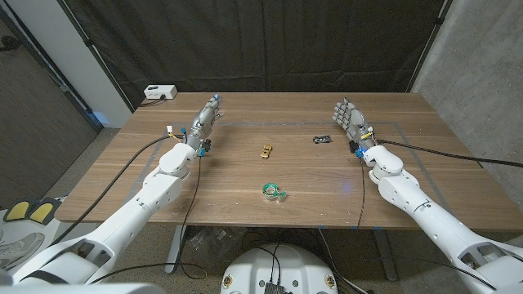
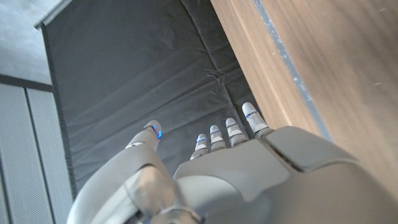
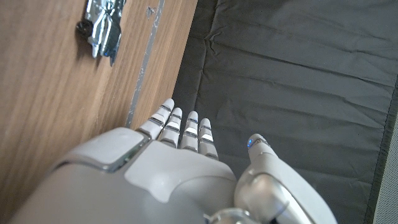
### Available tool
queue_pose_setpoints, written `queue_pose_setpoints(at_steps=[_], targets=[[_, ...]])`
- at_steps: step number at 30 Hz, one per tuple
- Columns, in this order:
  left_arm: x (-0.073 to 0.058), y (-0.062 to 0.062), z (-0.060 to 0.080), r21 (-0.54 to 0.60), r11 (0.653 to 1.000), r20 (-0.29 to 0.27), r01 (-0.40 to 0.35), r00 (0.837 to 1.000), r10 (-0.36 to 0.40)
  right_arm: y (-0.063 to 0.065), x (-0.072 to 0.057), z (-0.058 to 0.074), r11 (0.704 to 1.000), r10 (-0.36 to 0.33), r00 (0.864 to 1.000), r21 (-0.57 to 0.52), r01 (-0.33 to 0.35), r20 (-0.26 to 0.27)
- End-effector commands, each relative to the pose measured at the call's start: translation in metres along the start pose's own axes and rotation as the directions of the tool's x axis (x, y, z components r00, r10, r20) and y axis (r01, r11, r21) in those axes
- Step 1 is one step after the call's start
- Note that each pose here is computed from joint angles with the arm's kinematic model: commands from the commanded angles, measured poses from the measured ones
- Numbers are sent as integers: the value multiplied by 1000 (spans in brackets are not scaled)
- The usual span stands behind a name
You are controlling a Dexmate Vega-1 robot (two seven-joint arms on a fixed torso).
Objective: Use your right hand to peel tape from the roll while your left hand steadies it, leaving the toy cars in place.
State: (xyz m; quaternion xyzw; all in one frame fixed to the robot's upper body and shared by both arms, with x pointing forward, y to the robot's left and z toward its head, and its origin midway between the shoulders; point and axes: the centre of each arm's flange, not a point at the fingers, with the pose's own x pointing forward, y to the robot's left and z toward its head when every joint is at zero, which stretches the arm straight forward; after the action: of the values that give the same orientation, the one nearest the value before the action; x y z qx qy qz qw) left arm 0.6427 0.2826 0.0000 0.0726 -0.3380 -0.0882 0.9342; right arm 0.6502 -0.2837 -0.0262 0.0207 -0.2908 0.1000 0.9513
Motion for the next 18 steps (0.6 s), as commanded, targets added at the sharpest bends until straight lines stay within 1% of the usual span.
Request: queue_pose_setpoints(at_steps=[1,5,10,15,18], targets=[[0,-14,32,150,984,87,94,990,-108,8,-9,2,1000,-9,1000,-5,9,9],[-3,-20,43,179,975,115,129,982,-150,14,-13,4,1000,-9,1000,-8,9,14],[-7,-26,55,211,962,148,173,967,-206,21,-18,5,1000,-11,1000,-11,11,20],[-13,-28,67,266,942,168,204,953,-254,28,-23,6,1000,-16,999,-11,16,28],[-17,-28,74,320,922,173,218,944,-283,32,-27,6,1000,-19,999,-12,19,33]])
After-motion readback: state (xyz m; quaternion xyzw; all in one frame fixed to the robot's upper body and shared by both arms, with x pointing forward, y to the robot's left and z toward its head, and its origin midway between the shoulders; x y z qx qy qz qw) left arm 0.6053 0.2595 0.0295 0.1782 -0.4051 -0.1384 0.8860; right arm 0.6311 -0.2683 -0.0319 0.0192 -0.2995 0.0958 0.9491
